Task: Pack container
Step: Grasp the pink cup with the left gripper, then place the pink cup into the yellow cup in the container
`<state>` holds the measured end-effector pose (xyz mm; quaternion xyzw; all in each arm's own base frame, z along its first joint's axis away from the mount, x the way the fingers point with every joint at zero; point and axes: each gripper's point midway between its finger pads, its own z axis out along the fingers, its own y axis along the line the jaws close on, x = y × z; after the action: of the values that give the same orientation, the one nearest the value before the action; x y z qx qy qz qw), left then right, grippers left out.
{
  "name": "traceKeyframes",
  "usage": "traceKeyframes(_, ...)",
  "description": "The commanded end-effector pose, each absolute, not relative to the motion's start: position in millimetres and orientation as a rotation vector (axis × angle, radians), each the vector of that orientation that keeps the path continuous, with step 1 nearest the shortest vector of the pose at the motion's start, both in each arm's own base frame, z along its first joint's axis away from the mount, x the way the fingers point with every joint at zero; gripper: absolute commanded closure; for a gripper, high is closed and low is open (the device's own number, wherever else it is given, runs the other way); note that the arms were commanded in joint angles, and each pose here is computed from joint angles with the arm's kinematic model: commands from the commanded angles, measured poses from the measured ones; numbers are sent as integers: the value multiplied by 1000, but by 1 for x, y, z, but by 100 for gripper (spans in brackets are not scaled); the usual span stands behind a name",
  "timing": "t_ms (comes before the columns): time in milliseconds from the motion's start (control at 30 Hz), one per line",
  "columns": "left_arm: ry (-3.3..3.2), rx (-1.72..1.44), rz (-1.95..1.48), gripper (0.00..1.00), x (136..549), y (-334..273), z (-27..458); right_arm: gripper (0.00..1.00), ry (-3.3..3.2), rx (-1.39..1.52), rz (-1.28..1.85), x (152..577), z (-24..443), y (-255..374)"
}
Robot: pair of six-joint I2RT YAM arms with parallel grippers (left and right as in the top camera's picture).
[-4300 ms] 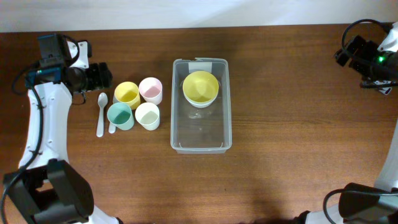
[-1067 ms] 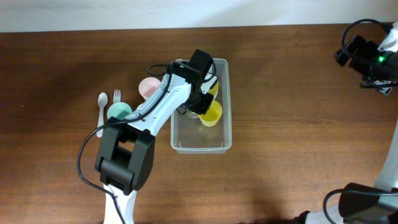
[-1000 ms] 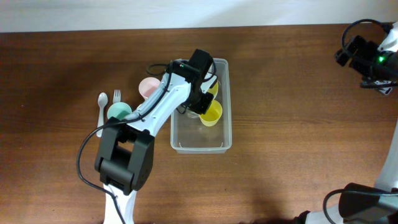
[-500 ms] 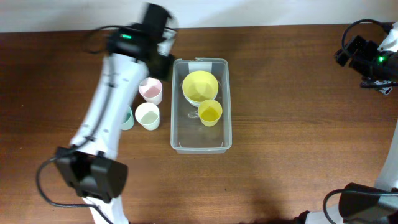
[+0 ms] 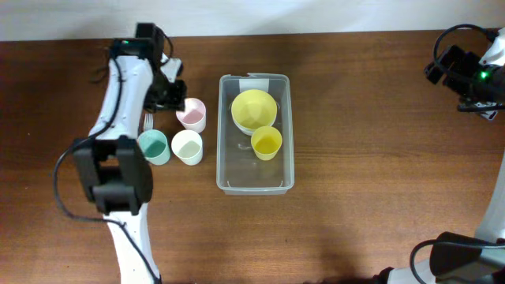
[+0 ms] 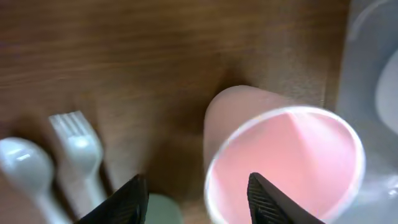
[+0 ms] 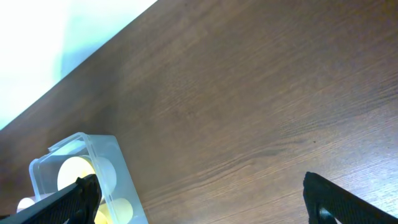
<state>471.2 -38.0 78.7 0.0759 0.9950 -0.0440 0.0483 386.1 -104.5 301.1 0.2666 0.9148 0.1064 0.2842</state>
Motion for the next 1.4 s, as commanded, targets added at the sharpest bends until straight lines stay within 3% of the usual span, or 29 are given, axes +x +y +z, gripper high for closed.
traceKeyframes(0,3078,264,-171,47,471,-44,50,1,2439,719,287,387,303,-106)
traceKeyframes(33,3087,252,-173,51,471,-44,46,1,2439,719,287,387,303,-106)
traceKeyframes(167,3114,235,-176,87,471,-44,31,1,2439,719,287,387,303,-106)
traceKeyframes(300,3091,235,-174,99,476,-44,37,1,2439,719,287,387,303,-106)
traceKeyframes(467,3048,230,-170,99,485,-45,75,1,2439,719,287,387,303,-106)
traceKeyframes(633,2946,219,-188,99,481,-54,168,1,2439,719,287,387,303,-106)
traceKeyframes(867,2748,457,-419,99,452,-148,245,1,2439,719,287,387,303,-106)
traceKeyframes(1100,2734,737,-275,99,418,-220,236,1,2439,719,287,387,303,-106)
traceKeyframes(1367,2896,905,-94,95,388,-238,172,1,2439,719,287,387,303,-106)
